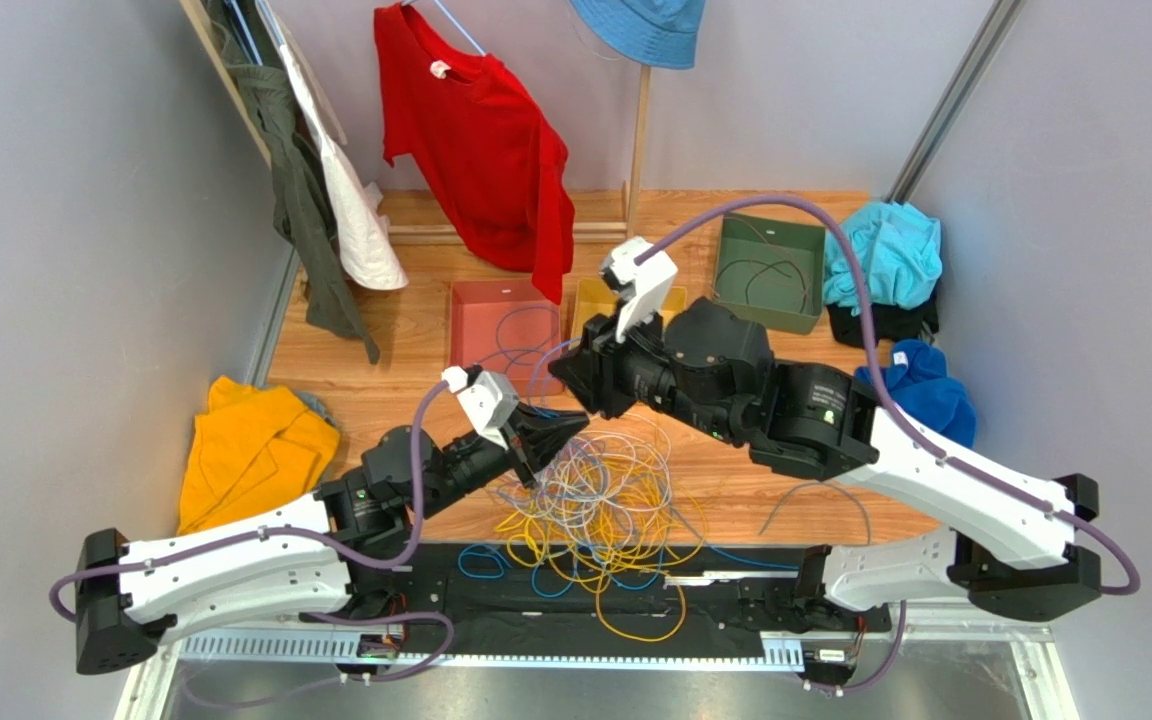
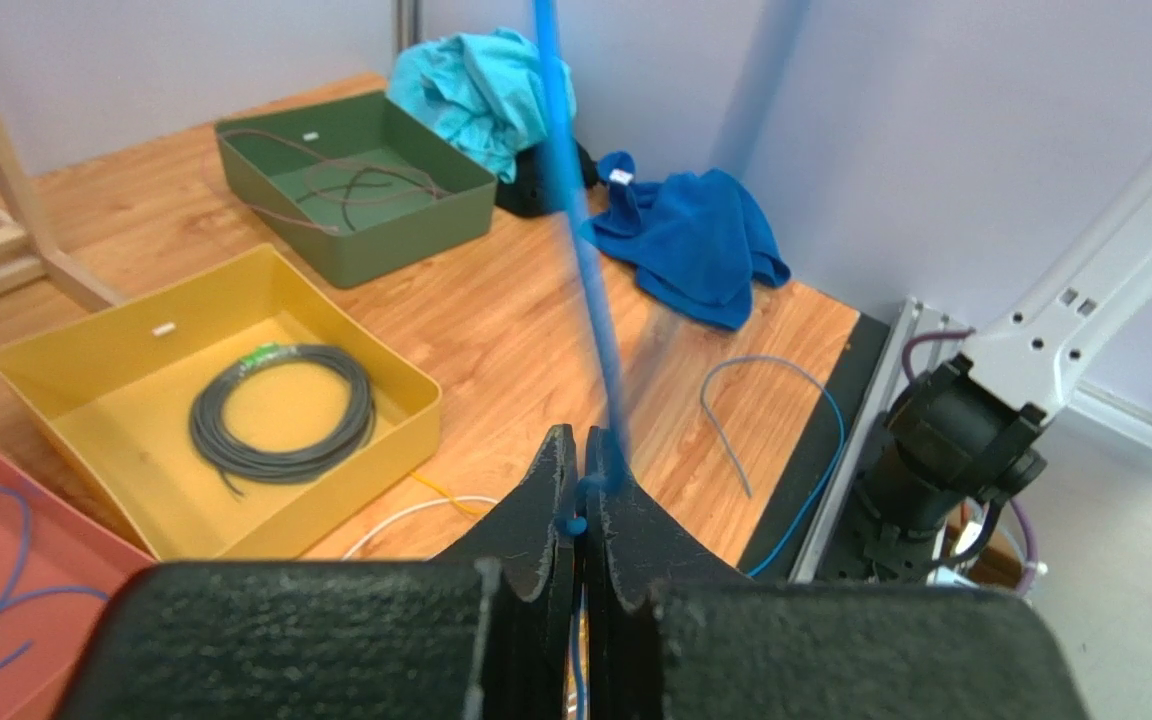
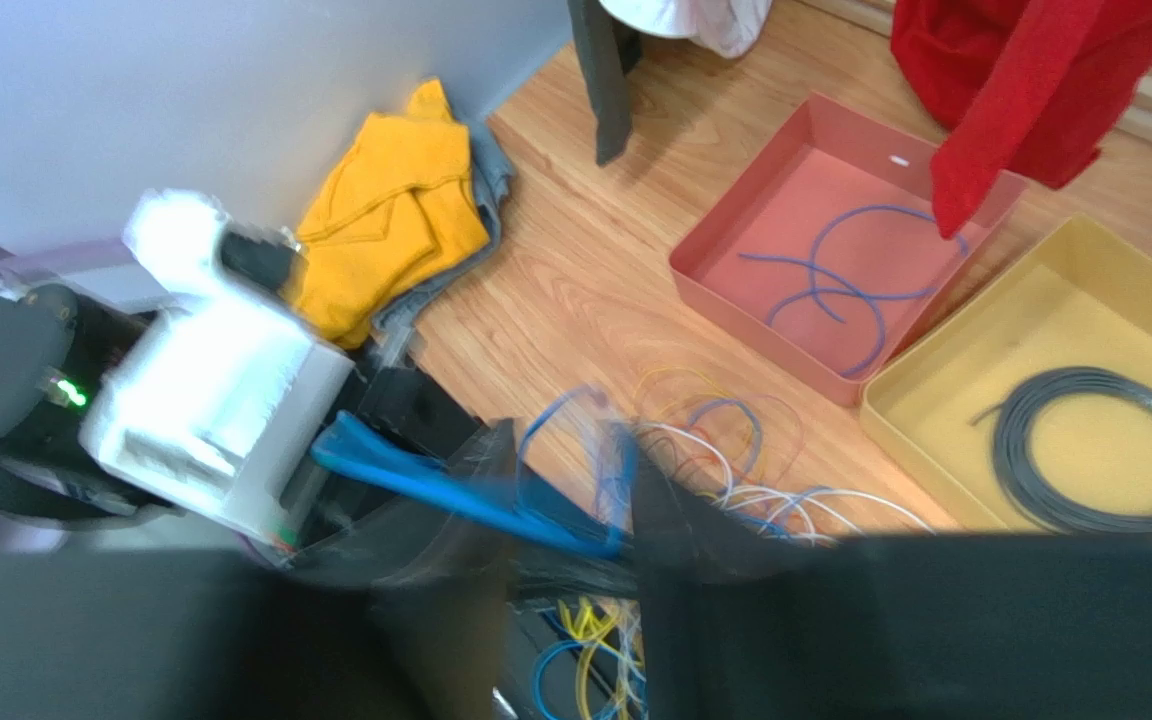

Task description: Untangle the cables

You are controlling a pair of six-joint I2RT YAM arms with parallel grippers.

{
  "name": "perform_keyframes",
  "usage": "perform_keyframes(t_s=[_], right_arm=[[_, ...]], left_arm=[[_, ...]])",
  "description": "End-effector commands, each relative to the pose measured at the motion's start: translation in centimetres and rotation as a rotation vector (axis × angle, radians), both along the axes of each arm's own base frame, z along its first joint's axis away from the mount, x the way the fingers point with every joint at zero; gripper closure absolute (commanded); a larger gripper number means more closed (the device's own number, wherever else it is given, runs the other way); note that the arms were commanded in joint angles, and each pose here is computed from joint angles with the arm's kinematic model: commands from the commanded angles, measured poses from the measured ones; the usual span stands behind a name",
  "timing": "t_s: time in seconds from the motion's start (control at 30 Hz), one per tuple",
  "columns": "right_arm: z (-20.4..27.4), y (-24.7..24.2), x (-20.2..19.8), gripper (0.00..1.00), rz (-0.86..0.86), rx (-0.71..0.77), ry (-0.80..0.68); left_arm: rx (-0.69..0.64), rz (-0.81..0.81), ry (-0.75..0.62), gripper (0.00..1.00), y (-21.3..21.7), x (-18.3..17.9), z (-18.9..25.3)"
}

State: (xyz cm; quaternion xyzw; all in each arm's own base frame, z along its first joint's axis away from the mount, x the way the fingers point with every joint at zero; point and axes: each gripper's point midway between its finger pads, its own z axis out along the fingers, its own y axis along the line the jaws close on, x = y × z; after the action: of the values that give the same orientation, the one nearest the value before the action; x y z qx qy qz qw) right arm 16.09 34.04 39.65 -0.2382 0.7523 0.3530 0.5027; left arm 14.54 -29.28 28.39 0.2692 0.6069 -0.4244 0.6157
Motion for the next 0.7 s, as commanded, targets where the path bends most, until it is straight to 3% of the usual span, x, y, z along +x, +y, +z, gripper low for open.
perform_keyframes(t_s=[0.0, 0.03, 0.07, 0.2, 0.23, 0.4, 0.67], right_arm=[[1.0, -2.9, -0.3, 0.34, -0.045, 0.078, -0.025], [0.5, -3.4, -0.3, 0.24, -0.059, 0.081, -0.014], [0.9, -4.6, -0.6, 0.0, -0.066, 0.103, -0.021], [-1.4, -7.4, -0.7, 0.0, -0.132, 0.102, -0.01], [-2.5, -8.0, -0.6, 0.0, -0.145, 0.086, -0.005], [-3.7, -11.0, -1.0, 0.0, -0.195, 0.122, 0.0], [-8.4, -12.1, -1.3, 0.0, -0.212, 0.062, 0.032]], left_arm=[[-0.028, 0.087, 0.001, 1.0, 2.4, 0.6, 3.8], [-0.047, 0.111, 0.001, 1.0, 3.1, 0.8, 5.6], [-0.038, 0.135, 0.009, 1.0, 3.6, 1.0, 6.0], [0.09, 0.26, 0.057, 1.0, 5.6, 2.7, 7.2], [0.063, 0.279, 0.051, 1.0, 6.1, 2.9, 9.8], [0.17, 0.399, 0.08, 1.0, 7.0, 6.6, 11.4], [0.122, 0.581, 0.052, 1.0, 9.9, 12.9, 18.8]])
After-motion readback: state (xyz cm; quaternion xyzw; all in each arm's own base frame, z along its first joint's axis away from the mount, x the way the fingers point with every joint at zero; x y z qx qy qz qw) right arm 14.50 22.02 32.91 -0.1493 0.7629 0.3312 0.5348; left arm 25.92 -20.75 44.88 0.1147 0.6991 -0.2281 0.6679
